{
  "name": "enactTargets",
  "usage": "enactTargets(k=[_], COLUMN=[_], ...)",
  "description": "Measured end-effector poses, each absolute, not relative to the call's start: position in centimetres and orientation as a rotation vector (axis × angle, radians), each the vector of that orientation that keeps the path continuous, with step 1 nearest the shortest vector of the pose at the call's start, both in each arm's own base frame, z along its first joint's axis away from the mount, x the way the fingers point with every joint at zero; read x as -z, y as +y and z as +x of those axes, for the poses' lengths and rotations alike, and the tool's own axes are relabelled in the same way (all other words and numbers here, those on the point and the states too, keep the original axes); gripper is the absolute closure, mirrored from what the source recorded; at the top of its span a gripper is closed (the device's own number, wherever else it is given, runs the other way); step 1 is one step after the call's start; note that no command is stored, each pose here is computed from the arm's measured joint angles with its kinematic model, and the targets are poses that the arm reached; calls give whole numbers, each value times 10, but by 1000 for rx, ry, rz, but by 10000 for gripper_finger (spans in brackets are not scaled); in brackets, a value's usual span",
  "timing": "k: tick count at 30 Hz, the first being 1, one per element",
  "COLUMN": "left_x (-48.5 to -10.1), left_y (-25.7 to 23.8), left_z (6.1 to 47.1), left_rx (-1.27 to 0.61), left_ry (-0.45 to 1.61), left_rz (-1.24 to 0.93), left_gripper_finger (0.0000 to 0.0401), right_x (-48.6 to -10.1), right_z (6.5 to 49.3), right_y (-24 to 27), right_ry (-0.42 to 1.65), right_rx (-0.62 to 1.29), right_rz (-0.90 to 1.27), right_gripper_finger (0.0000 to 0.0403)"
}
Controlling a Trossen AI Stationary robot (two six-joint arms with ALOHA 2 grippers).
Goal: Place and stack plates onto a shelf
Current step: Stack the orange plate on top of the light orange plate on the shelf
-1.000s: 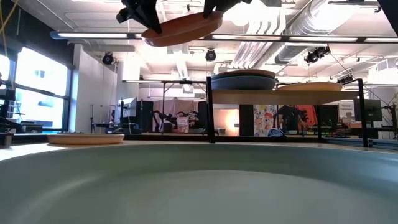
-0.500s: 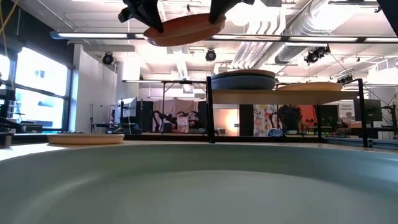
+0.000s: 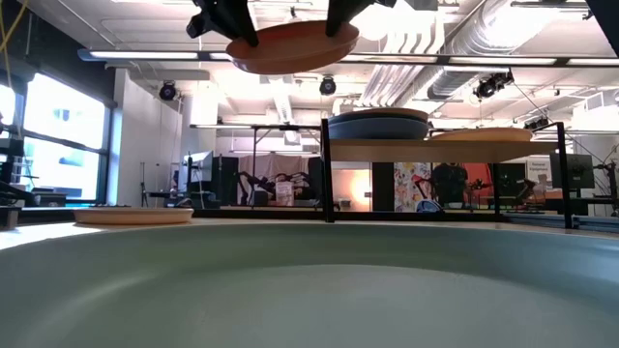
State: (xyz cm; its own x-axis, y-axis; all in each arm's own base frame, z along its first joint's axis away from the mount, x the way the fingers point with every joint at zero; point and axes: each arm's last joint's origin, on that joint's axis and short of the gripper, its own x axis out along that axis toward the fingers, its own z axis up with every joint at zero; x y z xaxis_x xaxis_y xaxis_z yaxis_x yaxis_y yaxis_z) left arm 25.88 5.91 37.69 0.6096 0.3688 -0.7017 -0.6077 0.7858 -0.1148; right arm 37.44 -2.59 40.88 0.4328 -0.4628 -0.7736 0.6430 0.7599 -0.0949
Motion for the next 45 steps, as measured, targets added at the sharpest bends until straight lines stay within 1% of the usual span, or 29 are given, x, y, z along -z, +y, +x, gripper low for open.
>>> enactTargets(k=[6, 11, 21, 27, 34, 38, 41, 45], left_x=[-377, -377, -399, -400, -398, -398, -398, -397], left_y=[67, 70, 77, 84, 92, 99, 104, 110], left_z=[257, 255, 247, 246, 245, 243, 241, 240], left_rx=[-524, -514, -495, -526, -570, -597, -612, -626], left_ry=[727, 724, 552, 544, 553, 551, 556, 566], left_rz=[-420, -436, -372, -316, -297, -303, -287, -269], left_gripper_finger=[309, 280, 274, 274, 274, 274, 274, 274], right_x=[-408, -407, -415, -439, -469, -479, -478, -461], right_z=[374, 370, 352, 322, 271, 244, 227, 206], right_y=[-26, -28, -42, -70, -112, -135, -151, -172], right_ry=[891, 926, 1001, 965, 887, 851, 866, 933], right_rx=[700, 716, 754, 761, 856, 920, 933, 983], right_rz=[224, 223, 205, 214, 257, 307, 348, 433], right_gripper_finger=[403, 403, 403, 403, 403, 403, 403, 403])
